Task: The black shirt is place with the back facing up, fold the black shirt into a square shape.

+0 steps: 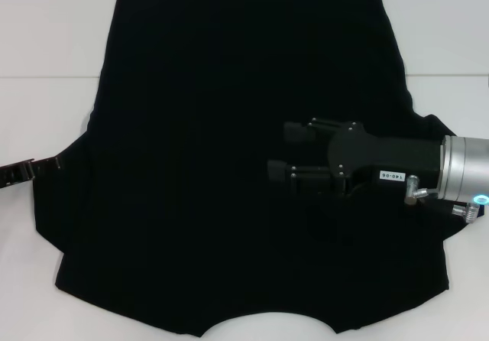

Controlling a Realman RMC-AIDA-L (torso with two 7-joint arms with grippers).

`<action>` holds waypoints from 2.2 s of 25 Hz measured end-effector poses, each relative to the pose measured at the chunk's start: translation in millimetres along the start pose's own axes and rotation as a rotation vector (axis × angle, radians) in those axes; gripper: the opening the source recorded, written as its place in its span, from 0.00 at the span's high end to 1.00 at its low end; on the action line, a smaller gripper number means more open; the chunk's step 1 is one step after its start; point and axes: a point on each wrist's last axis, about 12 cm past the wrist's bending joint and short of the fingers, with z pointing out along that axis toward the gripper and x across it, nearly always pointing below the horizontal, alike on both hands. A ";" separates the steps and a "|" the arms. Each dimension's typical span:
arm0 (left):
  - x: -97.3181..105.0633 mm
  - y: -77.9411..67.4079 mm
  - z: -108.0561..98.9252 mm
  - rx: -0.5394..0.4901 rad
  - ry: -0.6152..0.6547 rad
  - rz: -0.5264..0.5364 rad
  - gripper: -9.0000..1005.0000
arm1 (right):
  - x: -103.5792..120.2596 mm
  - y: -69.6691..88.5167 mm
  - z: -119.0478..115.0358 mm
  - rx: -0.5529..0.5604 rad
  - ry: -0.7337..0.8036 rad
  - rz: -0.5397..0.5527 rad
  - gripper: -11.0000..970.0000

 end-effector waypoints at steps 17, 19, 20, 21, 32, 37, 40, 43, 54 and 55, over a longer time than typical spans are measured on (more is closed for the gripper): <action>2.0 -11.5 6.4 0.026 0.047 0.066 0.24 | -1.9 -0.6 0.1 0.002 -0.007 -0.004 0.12; 1.4 -12.3 6.6 0.027 0.047 0.073 0.25 | -2.1 -0.7 0.0 0.002 -0.007 -0.005 0.12; 0.9 -12.5 6.6 0.027 0.046 0.074 0.25 | -2.1 -0.8 0.0 0.003 -0.007 -0.005 0.12; 0.4 -12.5 6.7 0.026 0.045 0.075 0.25 | -2.4 -0.9 -0.2 0.003 -0.008 -0.006 0.12; -3.5 -10.5 6.4 0.005 0.027 0.079 0.40 | -4.3 -2.4 -1.7 0.008 -0.012 -0.011 0.12; -4.6 -10.0 6.9 -0.005 0.021 0.090 0.59 | -5.1 -2.7 -1.6 0.009 -0.017 -0.011 0.12; -4.6 -9.5 7.2 -0.010 0.019 0.092 0.72 | -5.2 -2.8 -1.6 0.010 -0.019 -0.010 0.12; -5.1 -8.8 7.2 -0.017 0.015 0.093 0.85 | -5.2 -3.3 -1.5 0.018 -0.025 -0.007 0.12; -11.5 -2.2 4.7 -0.064 -0.019 0.104 0.96 | -5.7 -5.3 0.4 0.043 -0.047 0.007 0.12; -12.2 -1.6 4.2 -0.067 -0.022 0.105 0.96 | -5.6 -5.4 0.7 0.044 -0.047 0.008 0.12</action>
